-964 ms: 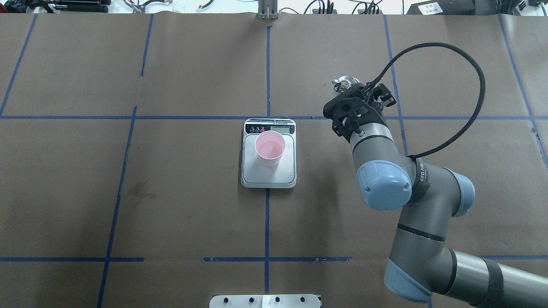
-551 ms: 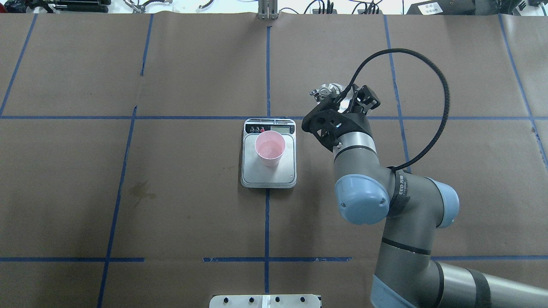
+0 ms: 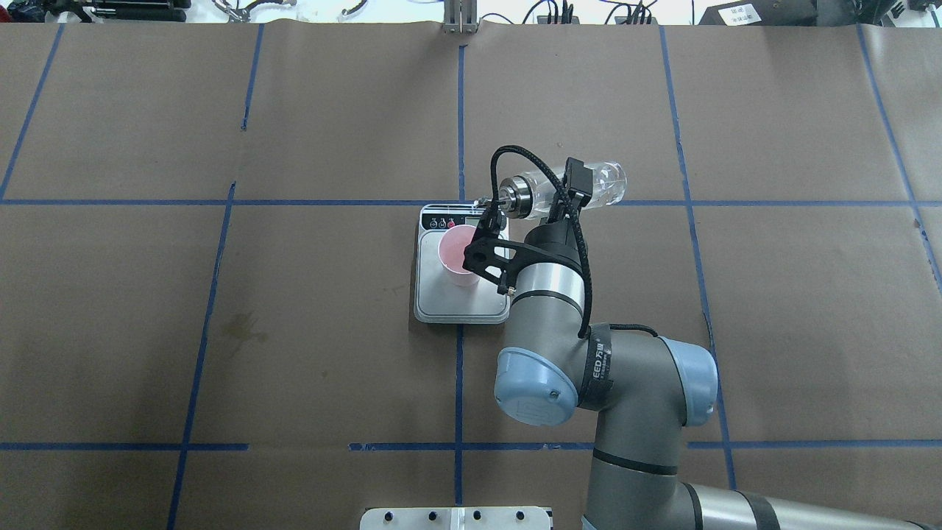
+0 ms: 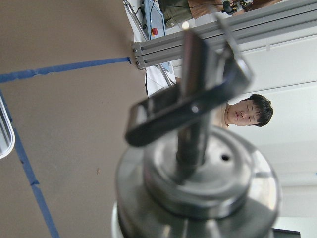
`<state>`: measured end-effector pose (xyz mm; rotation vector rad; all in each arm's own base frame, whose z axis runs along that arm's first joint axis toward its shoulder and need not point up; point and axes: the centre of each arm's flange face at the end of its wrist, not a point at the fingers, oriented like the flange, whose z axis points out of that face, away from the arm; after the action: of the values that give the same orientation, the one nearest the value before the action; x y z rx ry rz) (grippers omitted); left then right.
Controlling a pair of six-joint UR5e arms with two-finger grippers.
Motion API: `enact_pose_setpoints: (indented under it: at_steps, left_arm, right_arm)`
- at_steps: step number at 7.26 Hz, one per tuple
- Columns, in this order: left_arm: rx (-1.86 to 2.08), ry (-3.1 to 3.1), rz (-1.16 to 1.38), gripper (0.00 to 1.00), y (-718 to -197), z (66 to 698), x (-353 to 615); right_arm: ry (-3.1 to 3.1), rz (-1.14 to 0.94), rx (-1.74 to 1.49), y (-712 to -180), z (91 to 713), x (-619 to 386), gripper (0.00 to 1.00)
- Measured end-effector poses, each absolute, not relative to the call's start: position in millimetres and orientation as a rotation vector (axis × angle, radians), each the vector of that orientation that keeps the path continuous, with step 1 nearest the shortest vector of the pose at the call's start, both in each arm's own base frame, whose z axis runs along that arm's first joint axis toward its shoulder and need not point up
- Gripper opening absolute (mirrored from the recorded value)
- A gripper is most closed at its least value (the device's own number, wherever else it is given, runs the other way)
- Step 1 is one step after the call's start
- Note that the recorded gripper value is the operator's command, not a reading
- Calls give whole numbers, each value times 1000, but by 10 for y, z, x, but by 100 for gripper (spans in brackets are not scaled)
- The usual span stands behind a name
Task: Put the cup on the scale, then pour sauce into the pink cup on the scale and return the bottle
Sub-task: 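Carry the bottle with the right gripper over the pink cup, then tilt the bottle spout down into the pink cup with the right gripper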
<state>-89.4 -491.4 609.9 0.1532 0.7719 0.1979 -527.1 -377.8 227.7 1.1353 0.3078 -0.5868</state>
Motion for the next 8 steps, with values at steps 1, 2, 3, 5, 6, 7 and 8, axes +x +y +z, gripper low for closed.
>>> enact_pose_setpoints:
  at_steps: [1,2,3,5,6,7,8]
  left_arm:
    - [154,772,198,100,-4914,6098,-896]
    - [154,772,198,100,-4914,6097,-896]
    - [155,772,198,100,-4914,6097,-895]
    - [154,772,198,100,-4914,6099,-894]
    - [153,772,198,100,-4914,6102,-894]
    - [152,772,198,100,-4914,6107,-894]
    - [152,772,197,100,-4914,6110,-895]
  right_arm:
    - [342,-599,1127,-3805,2376,-5340,0]
    - [370,-609,1119,-3829,2467,-5401,0]
    - [401,-618,1113,-3857,2564,-5459,0]
    - [475,-637,1104,-3916,2771,-5580,0]
    - [506,-647,1104,-3936,2820,-5615,0]
    - [536,-661,1106,-3952,2822,-5645,0]
    - [563,-670,1109,-3970,2814,-5684,0]
